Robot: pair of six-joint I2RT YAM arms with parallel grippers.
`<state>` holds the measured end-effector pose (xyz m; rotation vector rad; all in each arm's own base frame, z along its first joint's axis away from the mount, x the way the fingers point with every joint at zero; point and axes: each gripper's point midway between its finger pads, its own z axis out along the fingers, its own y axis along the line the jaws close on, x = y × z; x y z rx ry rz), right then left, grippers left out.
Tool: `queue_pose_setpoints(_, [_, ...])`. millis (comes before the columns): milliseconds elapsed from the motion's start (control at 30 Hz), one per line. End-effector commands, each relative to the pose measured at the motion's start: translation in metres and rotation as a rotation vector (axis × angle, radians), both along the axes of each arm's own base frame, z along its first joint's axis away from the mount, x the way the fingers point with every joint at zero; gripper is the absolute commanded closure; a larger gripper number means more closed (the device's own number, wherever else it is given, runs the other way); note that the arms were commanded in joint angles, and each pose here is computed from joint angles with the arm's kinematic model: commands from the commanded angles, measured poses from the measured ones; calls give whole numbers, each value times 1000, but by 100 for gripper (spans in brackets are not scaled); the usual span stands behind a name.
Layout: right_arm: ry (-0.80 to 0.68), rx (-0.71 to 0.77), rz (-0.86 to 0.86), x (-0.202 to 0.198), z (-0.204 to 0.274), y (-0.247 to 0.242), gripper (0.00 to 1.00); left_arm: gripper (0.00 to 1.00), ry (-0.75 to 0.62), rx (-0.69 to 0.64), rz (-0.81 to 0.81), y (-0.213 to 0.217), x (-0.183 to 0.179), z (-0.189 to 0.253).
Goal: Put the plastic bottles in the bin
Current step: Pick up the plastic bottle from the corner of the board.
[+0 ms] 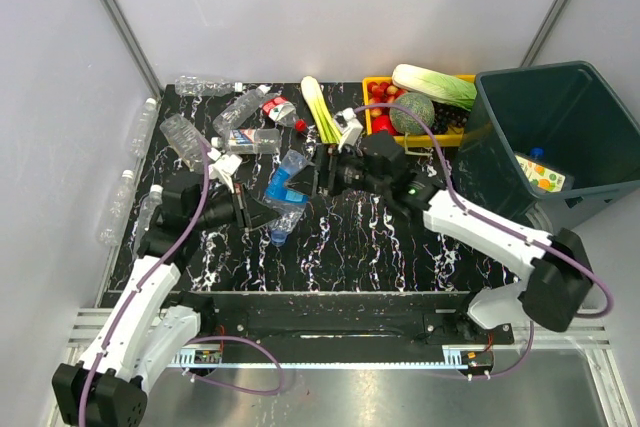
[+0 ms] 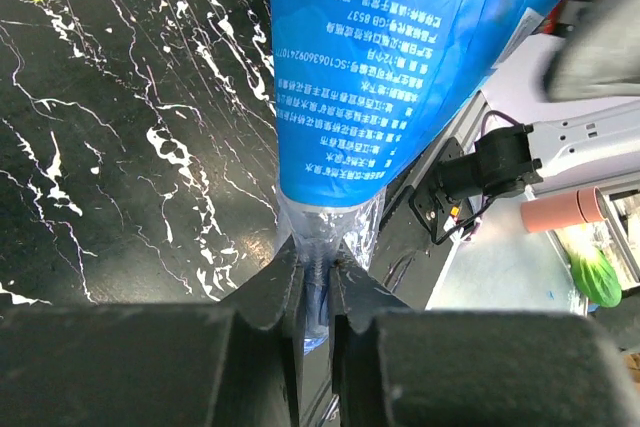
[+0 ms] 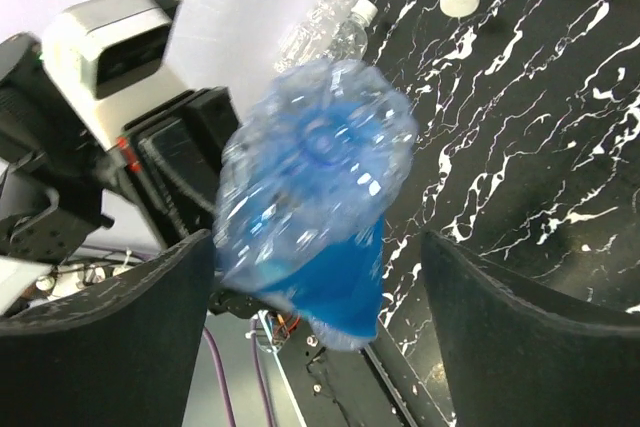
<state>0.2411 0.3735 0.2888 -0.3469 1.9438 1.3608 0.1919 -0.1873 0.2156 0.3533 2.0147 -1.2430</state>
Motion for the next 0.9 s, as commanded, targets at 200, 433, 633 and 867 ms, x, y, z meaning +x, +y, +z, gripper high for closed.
queue_pose_setpoints(200, [-47,171,-56,21,36,30,31,89,-104,1,2,1,2,12])
queue_pose_setpoints(433, [-95,190,-85,25,46,25,50,40,-81,38,45,6,8,7])
queue_pose_setpoints(633, [-134,202,-143,30,50,15,66,21,-87,61,95,12,10,6])
queue_pose_setpoints(867, [-306,113,-330,44,80,-29,67,18,-92,79,142,18,13,3])
